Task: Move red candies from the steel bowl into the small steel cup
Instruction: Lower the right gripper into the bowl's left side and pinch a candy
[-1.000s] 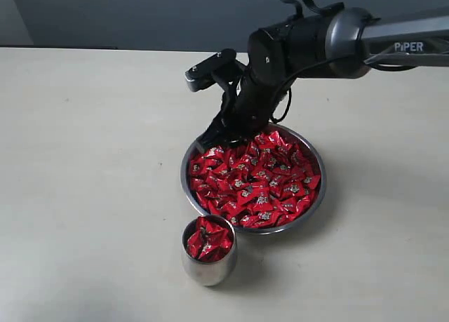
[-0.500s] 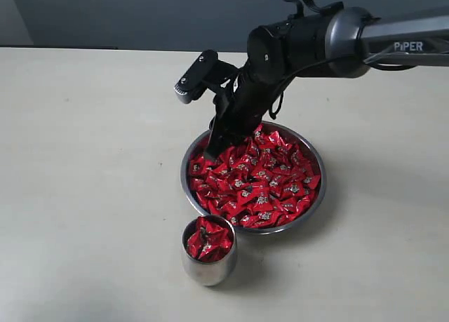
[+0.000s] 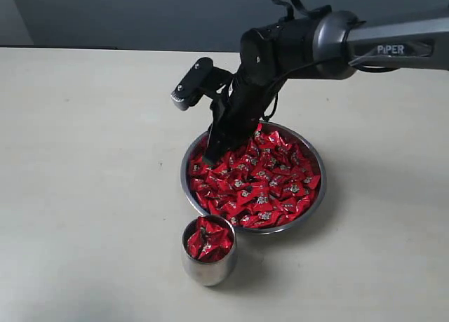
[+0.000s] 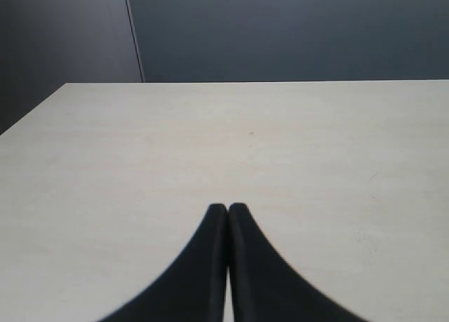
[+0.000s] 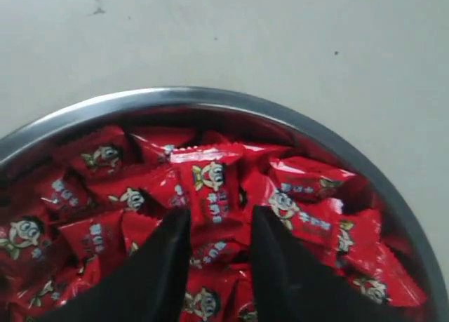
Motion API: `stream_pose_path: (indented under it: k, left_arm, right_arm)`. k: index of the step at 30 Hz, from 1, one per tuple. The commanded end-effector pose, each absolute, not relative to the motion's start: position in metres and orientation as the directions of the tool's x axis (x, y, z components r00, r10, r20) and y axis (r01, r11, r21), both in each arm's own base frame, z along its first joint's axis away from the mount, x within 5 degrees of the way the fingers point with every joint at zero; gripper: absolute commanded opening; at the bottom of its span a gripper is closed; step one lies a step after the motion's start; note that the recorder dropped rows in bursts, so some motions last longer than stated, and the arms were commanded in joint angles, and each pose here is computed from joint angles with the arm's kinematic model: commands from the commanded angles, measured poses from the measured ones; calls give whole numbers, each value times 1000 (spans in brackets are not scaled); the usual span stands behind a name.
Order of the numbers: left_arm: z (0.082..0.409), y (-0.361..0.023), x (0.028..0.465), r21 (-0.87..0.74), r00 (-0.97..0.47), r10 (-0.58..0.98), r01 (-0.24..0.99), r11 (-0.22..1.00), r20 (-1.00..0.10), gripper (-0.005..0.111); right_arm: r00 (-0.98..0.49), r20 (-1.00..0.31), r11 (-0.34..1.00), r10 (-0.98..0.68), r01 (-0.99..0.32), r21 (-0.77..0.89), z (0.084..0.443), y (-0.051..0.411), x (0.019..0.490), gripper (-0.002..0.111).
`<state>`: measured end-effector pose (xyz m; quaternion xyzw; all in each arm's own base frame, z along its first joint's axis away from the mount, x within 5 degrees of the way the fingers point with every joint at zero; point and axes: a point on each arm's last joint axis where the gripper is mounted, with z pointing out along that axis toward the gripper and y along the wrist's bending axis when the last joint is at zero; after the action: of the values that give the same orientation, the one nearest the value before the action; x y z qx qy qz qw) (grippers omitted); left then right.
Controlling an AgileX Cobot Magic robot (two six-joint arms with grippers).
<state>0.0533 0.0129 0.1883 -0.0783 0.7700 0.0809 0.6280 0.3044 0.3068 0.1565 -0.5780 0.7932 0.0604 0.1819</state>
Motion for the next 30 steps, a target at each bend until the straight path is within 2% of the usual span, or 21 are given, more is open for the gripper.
stream_pose_path:
  k: [1,11,30]
  left_arm:
    - [187,13,53,25,-196,-20,-224,974,-980,0]
    - [187,13,53,25,-196,-20,-224,974,-980,0]
    - [187,13,53,25,-196,-20,-224,974,-980,0]
  right_arm:
    - [-224,-352,284,-909,-950,-128,152,316,298,30]
    - [-156,-331,230,-931,-953,-197,144,318,300,30]
    - [-138,-371,234,-918,-945,-227,143,322,304,30]
